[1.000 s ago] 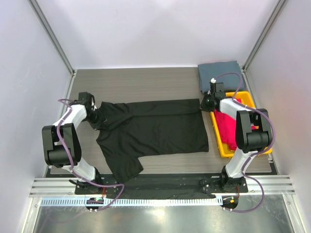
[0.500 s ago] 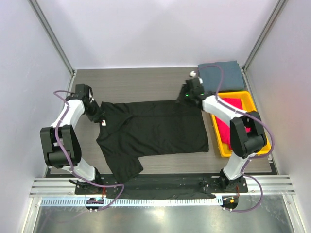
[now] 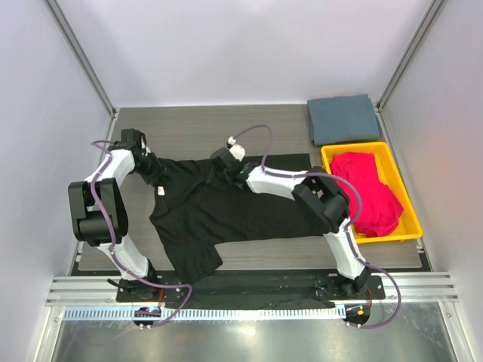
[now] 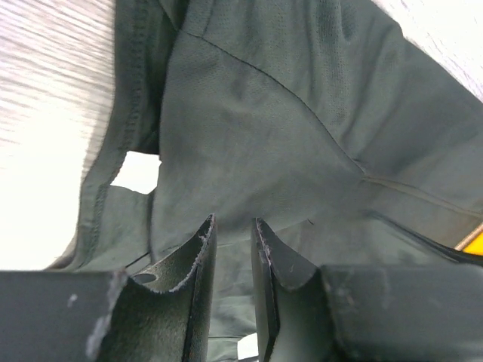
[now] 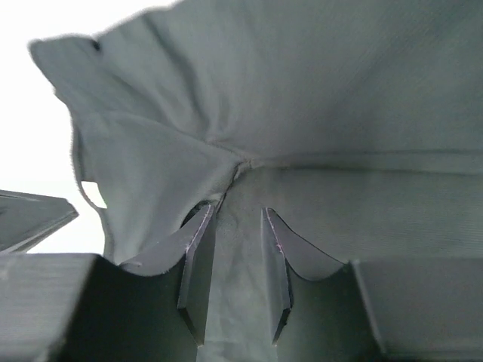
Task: Fold and stack the t-shirts
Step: Fold the tshirt
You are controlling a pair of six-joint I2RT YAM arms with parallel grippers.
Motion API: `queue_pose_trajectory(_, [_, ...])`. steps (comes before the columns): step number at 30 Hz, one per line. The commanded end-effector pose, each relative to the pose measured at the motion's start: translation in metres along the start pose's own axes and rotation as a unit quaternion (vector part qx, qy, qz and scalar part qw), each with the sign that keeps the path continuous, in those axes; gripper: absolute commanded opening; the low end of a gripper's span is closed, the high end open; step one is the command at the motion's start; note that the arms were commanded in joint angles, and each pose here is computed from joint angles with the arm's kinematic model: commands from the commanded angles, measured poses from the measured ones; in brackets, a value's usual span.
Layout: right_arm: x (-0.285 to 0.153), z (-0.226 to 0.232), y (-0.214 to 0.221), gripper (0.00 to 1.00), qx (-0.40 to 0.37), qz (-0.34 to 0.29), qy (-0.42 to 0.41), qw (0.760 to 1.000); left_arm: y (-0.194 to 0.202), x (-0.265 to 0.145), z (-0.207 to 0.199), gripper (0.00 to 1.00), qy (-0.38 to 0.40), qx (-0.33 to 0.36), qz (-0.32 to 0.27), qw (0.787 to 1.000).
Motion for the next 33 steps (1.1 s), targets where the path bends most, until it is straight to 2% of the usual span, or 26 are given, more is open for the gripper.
queue_pose_trajectory(1, [0.002, 0.033, 0.007, 0.36, 0.034, -0.026, -0.04, 0.998, -0.009, -0.005, -0.009, 0.25, 0.051, 0.001, -0.012, 0.999])
queue_pose_trajectory(5, [0.006, 0.034, 0.028, 0.36, 0.032, -0.031, -0.033, 0.998, -0.013, -0.012, -0.012, 0.26, 0.051, 0.002, -0.033, 0.998])
queue_pose_trajectory(11, [0.01, 0.033, 0.034, 0.34, 0.041, -0.031, -0.031, 0.998, -0.01, -0.017, -0.006, 0.26, 0.021, 0.013, -0.05, 0.998])
queue_pose_trajectory(17, [0.017, 0.031, 0.043, 0.32, 0.043, -0.024, -0.028, 0.998, -0.011, -0.028, -0.011, 0.27, 0.029, 0.018, -0.066, 0.997])
queue_pose_trajectory(33, [0.028, 0.03, 0.049, 0.32, 0.042, -0.02, -0.022, 0.999, -0.009, -0.026, -0.012, 0.27, 0.046, 0.016, -0.055, 0.997])
Point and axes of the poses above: each gripper's point midway between its finger pads, its own x axis out along the fingers, its own z axis along the line the jaws close on, y = z × x, the point moved 10 cm from there along -x, back along the fingers, and after that the axes turned 11 degrees about x, right-handed, at the moved point
